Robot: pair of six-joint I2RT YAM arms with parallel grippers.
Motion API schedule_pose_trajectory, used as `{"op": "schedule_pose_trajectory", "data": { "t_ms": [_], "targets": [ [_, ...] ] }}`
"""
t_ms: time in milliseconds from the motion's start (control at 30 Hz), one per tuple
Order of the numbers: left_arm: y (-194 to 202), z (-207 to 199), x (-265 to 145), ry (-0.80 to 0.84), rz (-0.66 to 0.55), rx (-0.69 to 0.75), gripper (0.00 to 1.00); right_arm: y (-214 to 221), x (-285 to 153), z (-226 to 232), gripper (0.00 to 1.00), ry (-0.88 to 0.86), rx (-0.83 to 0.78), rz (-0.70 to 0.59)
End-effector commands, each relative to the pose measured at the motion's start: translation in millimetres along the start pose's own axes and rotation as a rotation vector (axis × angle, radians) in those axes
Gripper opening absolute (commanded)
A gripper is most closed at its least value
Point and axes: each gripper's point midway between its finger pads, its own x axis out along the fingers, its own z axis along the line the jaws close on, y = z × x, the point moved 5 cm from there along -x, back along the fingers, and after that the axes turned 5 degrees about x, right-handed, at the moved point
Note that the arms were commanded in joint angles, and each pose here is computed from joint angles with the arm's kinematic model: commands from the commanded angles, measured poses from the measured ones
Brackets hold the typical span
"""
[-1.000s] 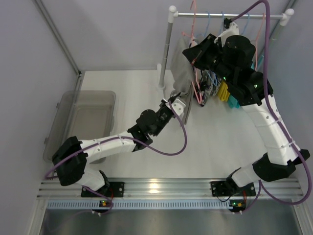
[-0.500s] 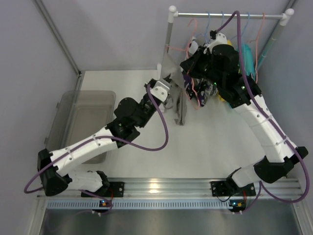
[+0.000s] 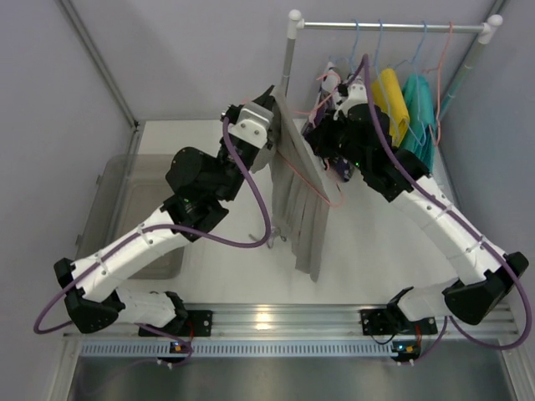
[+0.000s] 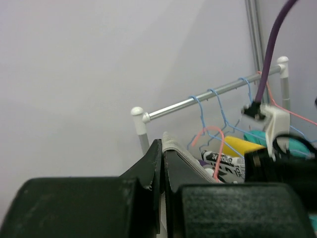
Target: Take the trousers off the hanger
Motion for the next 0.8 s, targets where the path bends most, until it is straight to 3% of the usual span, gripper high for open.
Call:
{"op": "schedule_pose_trajectory", "data": {
  "t_ms": [0, 400, 767],
  "targets": [
    [-53.5, 38.1, 7.2, -0.127, -0.17, -0.002, 0.0, 10.5, 4.3, 4.3, 0.0, -0.05, -0.106, -0.024],
    [-118.0, 104.7, 13.6, -0.408, -0.311, 0.198, 0.0, 110.1, 47.7, -47.0, 0.0, 0.0, -0.271, 0.201],
    [-154.5, 148.4, 4.4, -0.543, -0.358, 0.362, 0.0, 134.6, 63.2, -57.0, 0.0, 0.036, -0.219, 0.249]
  ]
}}
